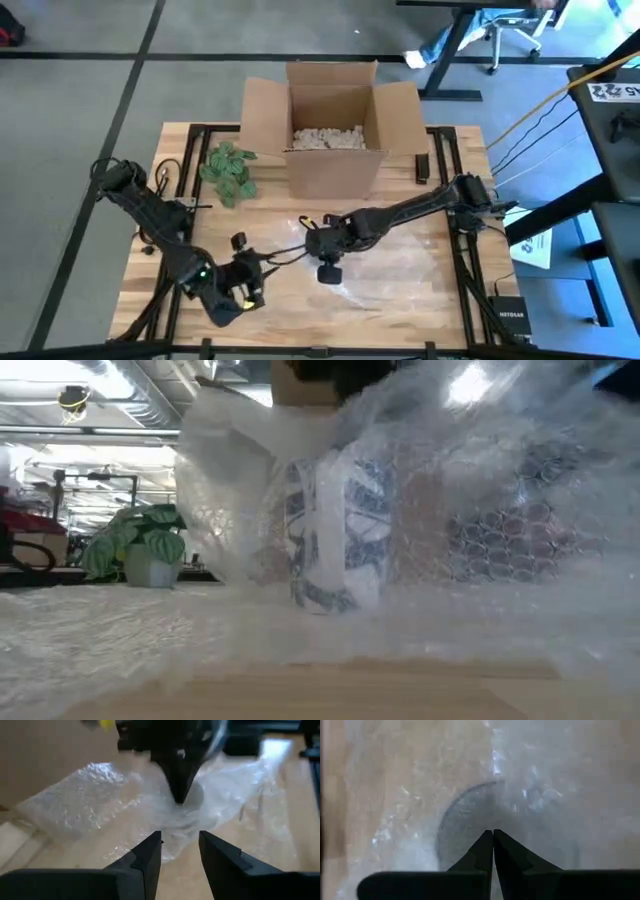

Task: Wrap mug
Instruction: Wrap the blue mug in bubble wrap

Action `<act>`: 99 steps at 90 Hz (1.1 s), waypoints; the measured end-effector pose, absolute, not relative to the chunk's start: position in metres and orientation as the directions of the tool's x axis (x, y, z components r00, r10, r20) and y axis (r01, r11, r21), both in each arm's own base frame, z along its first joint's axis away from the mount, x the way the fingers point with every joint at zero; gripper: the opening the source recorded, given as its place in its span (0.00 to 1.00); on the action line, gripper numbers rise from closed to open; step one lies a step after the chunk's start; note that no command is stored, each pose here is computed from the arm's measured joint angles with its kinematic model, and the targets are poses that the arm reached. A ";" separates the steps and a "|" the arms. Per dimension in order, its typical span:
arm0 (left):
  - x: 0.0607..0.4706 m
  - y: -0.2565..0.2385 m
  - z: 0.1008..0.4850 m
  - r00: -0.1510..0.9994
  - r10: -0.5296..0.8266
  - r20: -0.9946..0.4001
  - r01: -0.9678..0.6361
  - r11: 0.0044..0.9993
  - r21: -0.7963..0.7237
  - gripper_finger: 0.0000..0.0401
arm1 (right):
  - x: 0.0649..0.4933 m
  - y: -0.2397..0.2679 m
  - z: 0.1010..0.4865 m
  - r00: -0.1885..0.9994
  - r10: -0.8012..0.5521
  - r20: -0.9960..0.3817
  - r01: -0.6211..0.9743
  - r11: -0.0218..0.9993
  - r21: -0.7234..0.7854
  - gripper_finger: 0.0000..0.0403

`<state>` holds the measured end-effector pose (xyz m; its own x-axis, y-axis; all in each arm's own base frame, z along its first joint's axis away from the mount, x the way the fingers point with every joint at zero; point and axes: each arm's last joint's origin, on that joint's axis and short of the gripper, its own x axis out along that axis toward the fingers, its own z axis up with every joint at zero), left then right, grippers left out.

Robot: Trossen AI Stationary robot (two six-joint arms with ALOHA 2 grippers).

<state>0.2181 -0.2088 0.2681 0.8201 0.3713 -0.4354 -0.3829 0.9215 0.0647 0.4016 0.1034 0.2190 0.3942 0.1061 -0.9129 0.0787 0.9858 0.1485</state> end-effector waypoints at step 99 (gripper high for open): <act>0.221 -0.203 0.155 0.693 0.636 -0.340 -0.656 0.752 0.070 0.29 | 0.416 0.105 0.195 0.337 0.183 -0.924 0.015 0.980 0.200 0.00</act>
